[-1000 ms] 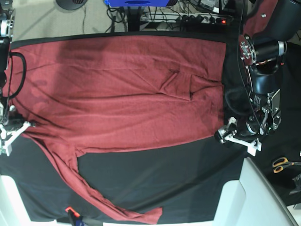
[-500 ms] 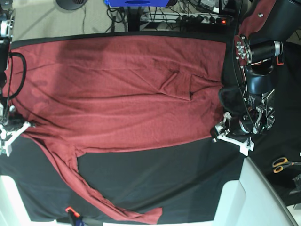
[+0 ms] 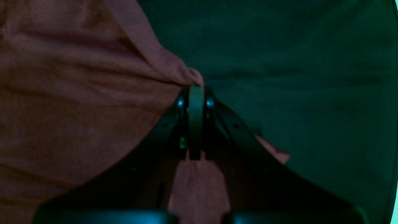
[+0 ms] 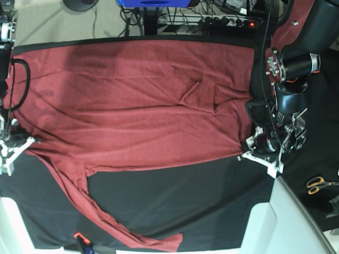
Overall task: Fold the T-shirt properly
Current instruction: 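Drag the pinched shirt edge with the left gripper toward the hem, then keep dragging the side edge with the left gripper toward the hem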
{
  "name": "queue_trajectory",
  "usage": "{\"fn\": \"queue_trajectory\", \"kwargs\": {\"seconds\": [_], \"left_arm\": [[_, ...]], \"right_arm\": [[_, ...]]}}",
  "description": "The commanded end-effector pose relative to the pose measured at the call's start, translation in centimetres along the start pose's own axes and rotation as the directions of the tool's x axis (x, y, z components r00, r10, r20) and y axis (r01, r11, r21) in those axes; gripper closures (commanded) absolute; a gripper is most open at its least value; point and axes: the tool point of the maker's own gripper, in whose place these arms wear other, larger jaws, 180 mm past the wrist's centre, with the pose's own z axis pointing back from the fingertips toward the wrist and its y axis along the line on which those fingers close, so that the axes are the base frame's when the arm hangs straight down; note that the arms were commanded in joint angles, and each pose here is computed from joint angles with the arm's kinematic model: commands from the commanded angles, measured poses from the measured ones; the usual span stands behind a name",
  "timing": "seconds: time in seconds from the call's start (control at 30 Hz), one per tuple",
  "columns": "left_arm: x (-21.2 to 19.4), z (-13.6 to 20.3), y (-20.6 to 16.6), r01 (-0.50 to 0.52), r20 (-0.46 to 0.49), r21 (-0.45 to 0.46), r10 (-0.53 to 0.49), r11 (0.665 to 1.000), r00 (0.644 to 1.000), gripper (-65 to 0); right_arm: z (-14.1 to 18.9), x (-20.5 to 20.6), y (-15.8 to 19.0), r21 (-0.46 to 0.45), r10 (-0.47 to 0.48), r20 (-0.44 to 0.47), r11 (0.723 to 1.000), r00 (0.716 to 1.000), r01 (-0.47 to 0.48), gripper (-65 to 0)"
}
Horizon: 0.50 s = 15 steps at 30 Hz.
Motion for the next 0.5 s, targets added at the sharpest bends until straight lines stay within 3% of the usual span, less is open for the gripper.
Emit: {"fn": "queue_trajectory", "kwargs": {"seconds": [0.0, 0.13, 0.3, 0.47], "left_arm": [[0.7, 0.3, 0.3, 0.013, -0.004, 0.023, -0.013, 1.000, 1.000, 0.0], [2.3, 0.5, -0.6, 0.017, 0.019, 0.011, -0.017, 1.000, 1.000, 0.0], [4.8, 2.1, -1.8, 0.069, 0.064, -0.003, -0.069, 0.998, 0.996, 0.0], [6.7, 3.9, -3.3, 0.116, 0.103, -0.015, -0.114, 0.993, 0.988, 0.0]], "right_arm": [[0.6, 2.7, -1.1, -0.018, 0.002, 0.066, 1.000, 0.998, 0.000, 0.0], [0.6, 2.8, -1.2, -0.019, -0.001, 0.070, 1.000, 0.998, 0.002, 0.0], [0.8, 4.3, -1.0, -0.017, 0.002, 0.155, 1.000, 0.988, 0.000, 0.0], [0.9, 5.2, -1.1, -0.018, -0.003, 0.177, 1.000, 0.984, 0.006, 0.0]]}}
